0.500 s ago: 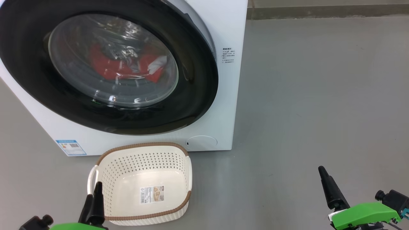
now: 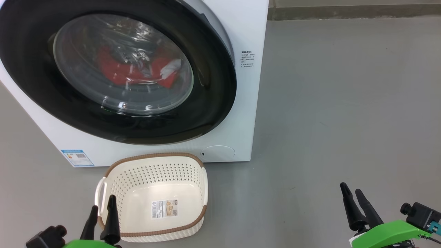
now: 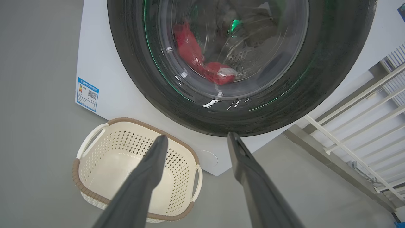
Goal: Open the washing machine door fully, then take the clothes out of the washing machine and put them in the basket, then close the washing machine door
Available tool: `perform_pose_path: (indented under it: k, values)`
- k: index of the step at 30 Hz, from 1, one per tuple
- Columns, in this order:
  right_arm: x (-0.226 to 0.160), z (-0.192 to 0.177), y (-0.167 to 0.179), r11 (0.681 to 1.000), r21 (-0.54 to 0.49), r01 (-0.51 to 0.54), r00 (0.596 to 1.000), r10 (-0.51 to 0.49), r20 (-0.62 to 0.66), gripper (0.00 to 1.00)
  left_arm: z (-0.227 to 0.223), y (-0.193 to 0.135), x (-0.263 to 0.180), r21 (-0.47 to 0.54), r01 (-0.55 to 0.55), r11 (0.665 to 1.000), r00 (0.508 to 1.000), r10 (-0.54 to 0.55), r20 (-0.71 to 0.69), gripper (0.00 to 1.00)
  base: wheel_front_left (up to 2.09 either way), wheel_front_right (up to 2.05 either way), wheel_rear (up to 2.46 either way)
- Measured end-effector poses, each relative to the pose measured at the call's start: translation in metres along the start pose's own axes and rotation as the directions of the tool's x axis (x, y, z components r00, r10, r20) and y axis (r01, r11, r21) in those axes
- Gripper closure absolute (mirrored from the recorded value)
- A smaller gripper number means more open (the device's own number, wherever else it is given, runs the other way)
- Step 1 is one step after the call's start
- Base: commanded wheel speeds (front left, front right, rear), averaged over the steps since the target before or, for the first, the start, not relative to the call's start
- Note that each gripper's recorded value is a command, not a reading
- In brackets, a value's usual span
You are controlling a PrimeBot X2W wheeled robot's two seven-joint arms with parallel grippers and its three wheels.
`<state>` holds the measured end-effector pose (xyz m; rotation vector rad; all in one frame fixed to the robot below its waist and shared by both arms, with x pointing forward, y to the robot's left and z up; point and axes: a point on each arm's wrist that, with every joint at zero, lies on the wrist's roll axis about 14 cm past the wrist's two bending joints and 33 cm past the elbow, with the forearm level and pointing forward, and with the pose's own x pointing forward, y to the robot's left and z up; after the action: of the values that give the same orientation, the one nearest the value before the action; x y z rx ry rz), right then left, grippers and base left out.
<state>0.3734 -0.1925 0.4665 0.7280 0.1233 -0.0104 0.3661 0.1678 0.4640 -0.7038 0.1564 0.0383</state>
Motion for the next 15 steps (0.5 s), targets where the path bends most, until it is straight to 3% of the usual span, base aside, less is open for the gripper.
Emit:
perform_pose_path:
  k: [15]
  values:
    - [-0.0009,0.0025,0.005,0.978,-0.206,-0.037,0.999,0.039,0.006,0.0,0.0019,-0.0084,-0.0005,0.211,0.025,0.977,0.999,-0.031,0.027,0.0,0.0,0.0,0.0]
